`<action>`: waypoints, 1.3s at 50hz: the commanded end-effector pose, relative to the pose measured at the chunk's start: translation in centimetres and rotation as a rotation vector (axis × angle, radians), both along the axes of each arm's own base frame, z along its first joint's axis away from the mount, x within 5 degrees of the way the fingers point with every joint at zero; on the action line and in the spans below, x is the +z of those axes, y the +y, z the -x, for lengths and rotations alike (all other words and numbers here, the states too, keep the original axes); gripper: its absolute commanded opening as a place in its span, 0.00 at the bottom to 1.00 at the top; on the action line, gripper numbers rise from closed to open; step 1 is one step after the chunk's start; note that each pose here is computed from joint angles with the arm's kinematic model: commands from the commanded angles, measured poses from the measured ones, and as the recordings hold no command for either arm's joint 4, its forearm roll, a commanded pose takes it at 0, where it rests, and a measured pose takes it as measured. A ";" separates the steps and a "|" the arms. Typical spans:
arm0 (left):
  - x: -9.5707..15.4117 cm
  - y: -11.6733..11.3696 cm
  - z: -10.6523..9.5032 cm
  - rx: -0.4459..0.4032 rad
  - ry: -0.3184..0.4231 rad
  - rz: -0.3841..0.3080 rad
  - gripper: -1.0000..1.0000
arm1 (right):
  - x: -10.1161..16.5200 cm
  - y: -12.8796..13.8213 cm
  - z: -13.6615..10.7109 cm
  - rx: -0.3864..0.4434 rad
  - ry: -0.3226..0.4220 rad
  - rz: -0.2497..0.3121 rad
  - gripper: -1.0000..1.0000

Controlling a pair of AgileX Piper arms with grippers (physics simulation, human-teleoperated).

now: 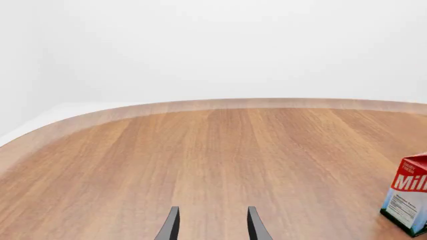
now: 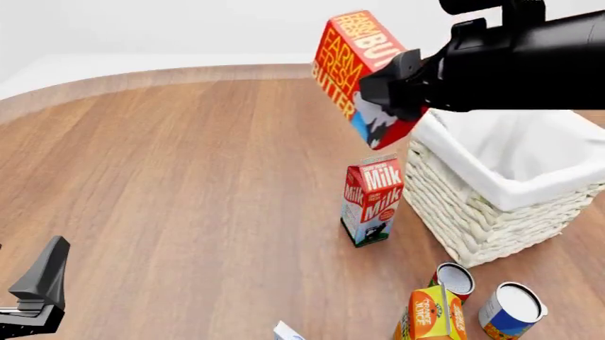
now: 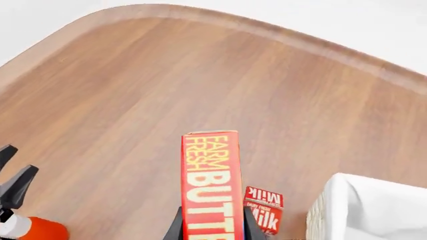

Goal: Pick up the cream cheese box and the butter, and put them in the basket.

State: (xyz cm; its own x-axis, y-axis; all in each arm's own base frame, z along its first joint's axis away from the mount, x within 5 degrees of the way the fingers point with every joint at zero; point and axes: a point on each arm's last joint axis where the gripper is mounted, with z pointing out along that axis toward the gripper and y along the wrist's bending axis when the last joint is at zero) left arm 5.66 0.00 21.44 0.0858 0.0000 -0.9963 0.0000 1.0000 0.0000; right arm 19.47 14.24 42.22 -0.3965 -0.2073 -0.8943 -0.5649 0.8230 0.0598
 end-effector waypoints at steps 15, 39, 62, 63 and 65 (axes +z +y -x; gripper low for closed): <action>0.0 0.0 0.0 0.000 0.000 0.000 1.00 | 2.5 -5.8 -0.7 -0.249 -0.089 -0.092 0.00; 0.0 0.0 0.0 0.000 0.000 0.000 1.00 | 2.5 -9.6 0.7 -0.419 -0.114 -0.138 0.00; 0.0 0.0 0.0 0.000 0.000 0.000 1.00 | 1.2 -12.0 1.0 -0.585 -0.087 -0.256 0.00; 0.0 0.0 0.0 0.000 0.000 0.000 1.00 | 1.1 -12.0 1.0 -0.588 -0.085 -0.259 0.00; 0.0 0.0 0.0 0.000 0.000 0.000 1.00 | 1.0 -12.0 0.8 -0.590 -0.086 -0.255 0.00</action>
